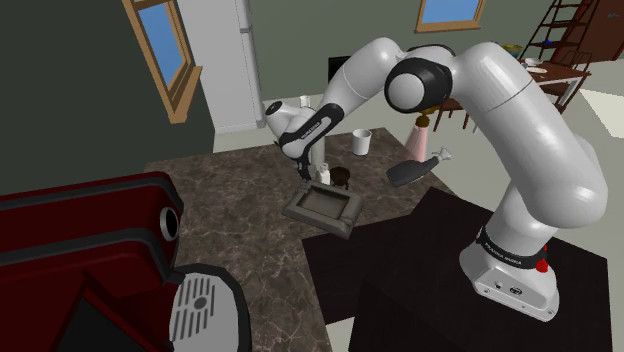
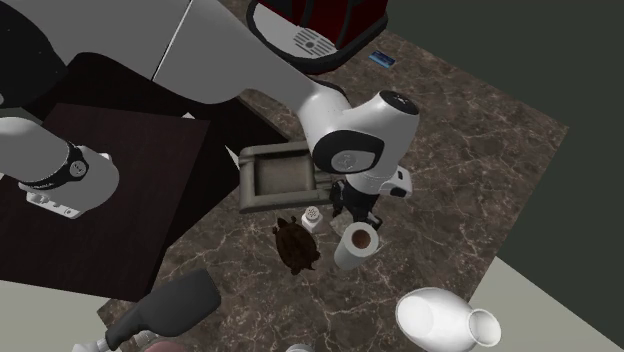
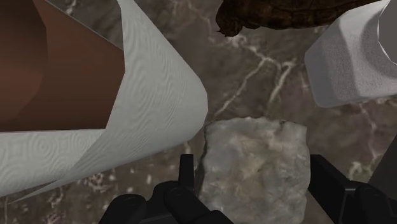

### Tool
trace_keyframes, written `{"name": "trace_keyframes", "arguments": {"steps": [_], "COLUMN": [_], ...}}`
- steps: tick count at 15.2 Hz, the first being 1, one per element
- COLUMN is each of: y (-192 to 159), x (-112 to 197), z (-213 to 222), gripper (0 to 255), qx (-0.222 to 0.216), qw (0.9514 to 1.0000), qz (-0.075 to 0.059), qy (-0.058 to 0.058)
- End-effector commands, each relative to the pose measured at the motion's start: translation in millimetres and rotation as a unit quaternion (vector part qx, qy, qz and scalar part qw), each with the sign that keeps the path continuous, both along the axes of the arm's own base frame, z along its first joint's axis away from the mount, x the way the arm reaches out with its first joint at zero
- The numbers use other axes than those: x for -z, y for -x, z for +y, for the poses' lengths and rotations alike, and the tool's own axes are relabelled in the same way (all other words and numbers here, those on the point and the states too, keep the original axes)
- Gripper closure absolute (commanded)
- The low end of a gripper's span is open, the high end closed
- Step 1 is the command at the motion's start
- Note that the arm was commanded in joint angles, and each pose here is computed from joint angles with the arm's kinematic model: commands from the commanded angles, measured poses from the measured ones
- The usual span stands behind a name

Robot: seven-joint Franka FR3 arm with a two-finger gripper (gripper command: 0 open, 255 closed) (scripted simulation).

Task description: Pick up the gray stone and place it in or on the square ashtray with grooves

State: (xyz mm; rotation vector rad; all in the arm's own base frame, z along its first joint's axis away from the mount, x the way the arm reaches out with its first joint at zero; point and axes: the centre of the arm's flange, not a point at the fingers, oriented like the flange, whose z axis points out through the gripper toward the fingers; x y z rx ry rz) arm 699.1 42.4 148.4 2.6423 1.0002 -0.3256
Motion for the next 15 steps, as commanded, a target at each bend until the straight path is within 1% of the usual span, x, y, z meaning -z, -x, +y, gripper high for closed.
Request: {"name": "trace_keyframes", "arguments": {"steps": [1, 15], "y": [0, 0], "x": [-8, -82], "z": [0, 0], "gripper": [255, 255], "qx": [0.0, 0.0], "qw": [1.0, 1.0], "qz": [0.0, 0.0], "qy": [0.0, 0.0]}}
